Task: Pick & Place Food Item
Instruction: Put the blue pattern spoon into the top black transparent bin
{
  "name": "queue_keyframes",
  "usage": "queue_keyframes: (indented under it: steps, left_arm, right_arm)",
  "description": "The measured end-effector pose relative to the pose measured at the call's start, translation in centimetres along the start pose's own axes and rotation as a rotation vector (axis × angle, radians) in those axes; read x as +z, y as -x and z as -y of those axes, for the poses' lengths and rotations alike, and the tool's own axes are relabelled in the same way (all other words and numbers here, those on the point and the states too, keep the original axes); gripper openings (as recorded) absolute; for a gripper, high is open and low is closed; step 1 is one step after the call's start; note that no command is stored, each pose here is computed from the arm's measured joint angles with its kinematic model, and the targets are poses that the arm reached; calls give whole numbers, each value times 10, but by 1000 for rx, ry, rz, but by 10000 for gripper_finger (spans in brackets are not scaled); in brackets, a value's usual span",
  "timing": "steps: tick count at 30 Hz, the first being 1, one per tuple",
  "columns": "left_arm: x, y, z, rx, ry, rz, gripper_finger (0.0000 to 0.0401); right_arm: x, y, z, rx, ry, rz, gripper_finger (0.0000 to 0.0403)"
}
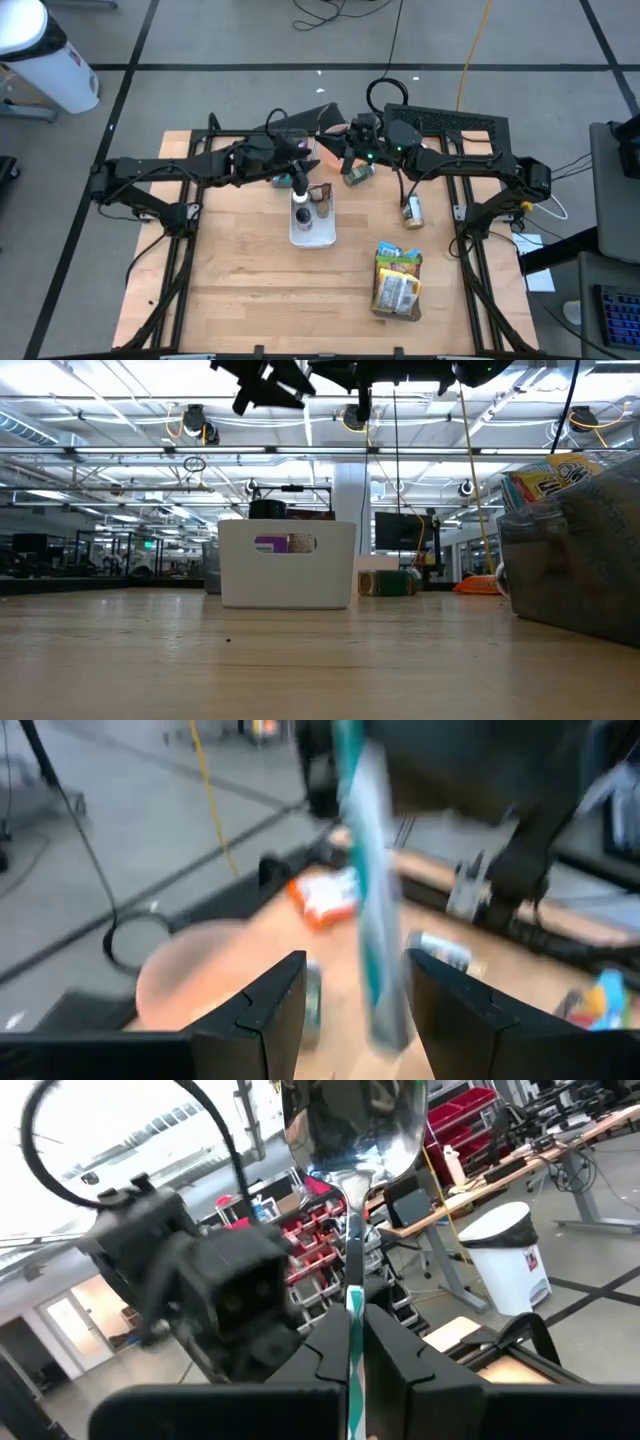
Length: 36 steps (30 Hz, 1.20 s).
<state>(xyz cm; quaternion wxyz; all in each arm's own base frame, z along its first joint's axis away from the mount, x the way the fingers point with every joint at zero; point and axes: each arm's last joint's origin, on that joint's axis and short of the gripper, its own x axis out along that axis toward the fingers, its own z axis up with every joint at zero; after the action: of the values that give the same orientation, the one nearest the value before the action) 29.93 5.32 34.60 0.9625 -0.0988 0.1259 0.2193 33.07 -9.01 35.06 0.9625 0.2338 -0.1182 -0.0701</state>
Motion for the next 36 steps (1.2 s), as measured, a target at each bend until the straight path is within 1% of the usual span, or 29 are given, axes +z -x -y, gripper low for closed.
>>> queue_keyframes:
  steps: [1,3,5,14,16,27,36]
  left_arm:
    - [-2,-1,0,4,4,-16,175]
    - [-2,-2,0,12,22,-5,172]
    - [-2,-3,0,19,25,-4,161]
    - [-2,-3,0,13,31,-4,58]
    - [-2,-3,0,11,33,-5,42]
    - [-3,-3,0,-6,36,-11,42]
    - [-3,-3,1,-41,52,-19,41]
  right_arm:
    - [0,0,0,0,0,0,0]
    - [0,0,0,-1,-1,-2,0]
    - [-1,0,0,-3,0,-5,0]
    - [-2,0,1,-16,4,-18,0]
    - [-2,0,2,-18,7,-18,0]
    - [-3,0,2,-21,9,-30,1]
    - [-3,0,2,-12,6,-37,30]
